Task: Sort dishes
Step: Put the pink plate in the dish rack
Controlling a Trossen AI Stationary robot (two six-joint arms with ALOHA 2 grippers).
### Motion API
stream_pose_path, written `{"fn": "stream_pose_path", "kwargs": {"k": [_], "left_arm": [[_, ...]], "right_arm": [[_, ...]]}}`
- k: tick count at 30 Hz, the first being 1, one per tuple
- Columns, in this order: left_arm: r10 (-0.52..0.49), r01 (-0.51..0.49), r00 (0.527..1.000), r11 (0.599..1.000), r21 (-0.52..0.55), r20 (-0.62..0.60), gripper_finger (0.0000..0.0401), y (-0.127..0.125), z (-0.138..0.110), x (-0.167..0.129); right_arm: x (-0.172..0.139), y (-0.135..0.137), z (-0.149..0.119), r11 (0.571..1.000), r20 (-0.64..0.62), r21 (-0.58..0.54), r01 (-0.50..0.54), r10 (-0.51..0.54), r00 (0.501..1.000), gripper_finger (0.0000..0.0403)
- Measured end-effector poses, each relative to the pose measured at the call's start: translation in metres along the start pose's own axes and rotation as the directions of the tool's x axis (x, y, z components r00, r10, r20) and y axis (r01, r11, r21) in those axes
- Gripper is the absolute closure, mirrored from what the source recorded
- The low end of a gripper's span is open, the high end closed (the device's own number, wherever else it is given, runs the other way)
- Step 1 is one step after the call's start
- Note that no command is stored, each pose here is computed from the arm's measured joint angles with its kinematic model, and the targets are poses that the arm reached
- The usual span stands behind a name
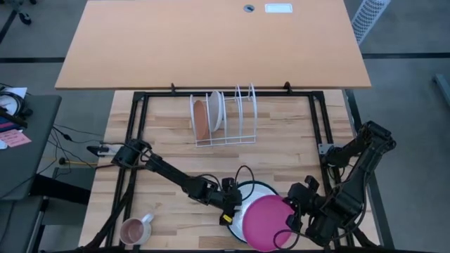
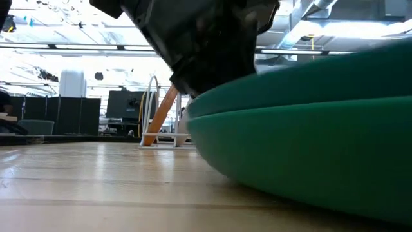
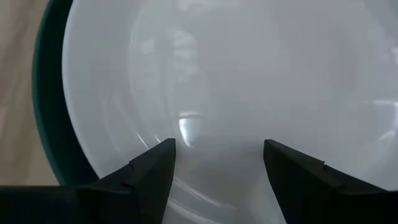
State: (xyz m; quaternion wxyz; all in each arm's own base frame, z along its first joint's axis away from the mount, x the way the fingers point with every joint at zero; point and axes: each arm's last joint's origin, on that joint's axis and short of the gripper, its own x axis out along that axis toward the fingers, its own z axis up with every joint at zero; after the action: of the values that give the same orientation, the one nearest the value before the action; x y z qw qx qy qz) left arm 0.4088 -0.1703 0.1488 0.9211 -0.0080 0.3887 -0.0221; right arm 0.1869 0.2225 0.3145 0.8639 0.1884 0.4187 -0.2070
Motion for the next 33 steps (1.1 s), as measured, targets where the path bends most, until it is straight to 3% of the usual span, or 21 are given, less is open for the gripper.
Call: {"fn": "stream_pose_path", "kwargs": {"k": [15, 33], "left_arm": [[0.117, -0.116, 0.991, 0.993, 0.015, -0.063, 0.0164, 0.012, -0.003, -0.006], [0.346, -0.338, 0.923, 0.938, 0.080, -0.167, 0.0164, 0.043, -0.005, -0.020]], "right_arm": [[0.000, 0.000, 0.000, 1.000, 0.000, 0.001, -0.001, 0.001, 1.000, 0.0401], [-0.001, 0.001, -0.001, 1.000, -0.001, 0.009, -0.014, 0.014, 1.000, 0.0401]]}}
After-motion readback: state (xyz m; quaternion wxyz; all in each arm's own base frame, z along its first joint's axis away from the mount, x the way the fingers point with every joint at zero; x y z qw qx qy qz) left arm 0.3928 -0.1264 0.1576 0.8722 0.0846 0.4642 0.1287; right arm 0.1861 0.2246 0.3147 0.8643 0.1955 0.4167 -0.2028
